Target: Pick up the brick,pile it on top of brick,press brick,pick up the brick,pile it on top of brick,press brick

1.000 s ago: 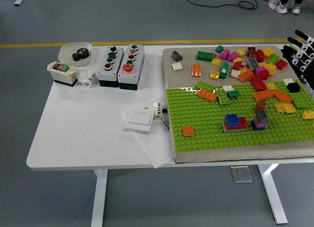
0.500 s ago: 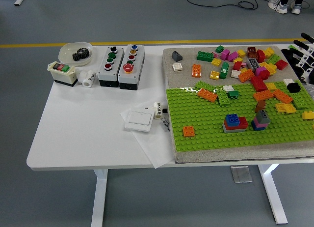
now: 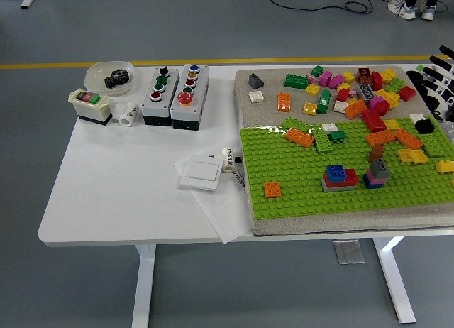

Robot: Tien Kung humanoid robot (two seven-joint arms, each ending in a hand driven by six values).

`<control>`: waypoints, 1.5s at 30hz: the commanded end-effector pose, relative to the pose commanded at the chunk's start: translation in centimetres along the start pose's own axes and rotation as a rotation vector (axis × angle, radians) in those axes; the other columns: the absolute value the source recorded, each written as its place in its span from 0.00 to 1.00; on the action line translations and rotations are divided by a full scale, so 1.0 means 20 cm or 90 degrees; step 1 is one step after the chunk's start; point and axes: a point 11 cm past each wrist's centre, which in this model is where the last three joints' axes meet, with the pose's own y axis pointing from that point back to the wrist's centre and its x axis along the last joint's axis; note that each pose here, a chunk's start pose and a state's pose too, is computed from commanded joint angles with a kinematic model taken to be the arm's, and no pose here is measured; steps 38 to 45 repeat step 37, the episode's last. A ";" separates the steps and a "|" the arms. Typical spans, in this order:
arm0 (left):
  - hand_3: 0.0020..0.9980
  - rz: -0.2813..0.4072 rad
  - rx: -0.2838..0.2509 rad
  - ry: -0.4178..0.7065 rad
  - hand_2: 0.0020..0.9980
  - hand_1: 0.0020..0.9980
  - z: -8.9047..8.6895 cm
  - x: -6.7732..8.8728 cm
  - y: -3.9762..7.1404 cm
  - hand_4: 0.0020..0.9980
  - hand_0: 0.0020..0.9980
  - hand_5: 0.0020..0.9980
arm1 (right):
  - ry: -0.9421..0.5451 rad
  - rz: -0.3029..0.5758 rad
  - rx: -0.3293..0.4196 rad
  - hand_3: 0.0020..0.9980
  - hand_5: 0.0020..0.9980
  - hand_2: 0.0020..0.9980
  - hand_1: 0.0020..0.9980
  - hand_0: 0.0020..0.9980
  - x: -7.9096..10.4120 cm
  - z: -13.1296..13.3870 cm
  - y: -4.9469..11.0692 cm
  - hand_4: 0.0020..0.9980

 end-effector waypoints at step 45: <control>0.66 -0.001 -0.012 0.004 0.78 0.79 0.05 0.00 0.01 0.76 0.77 0.64 | -0.010 -0.005 0.007 0.87 1.00 0.85 0.84 0.90 0.00 -0.05 -0.01 1.00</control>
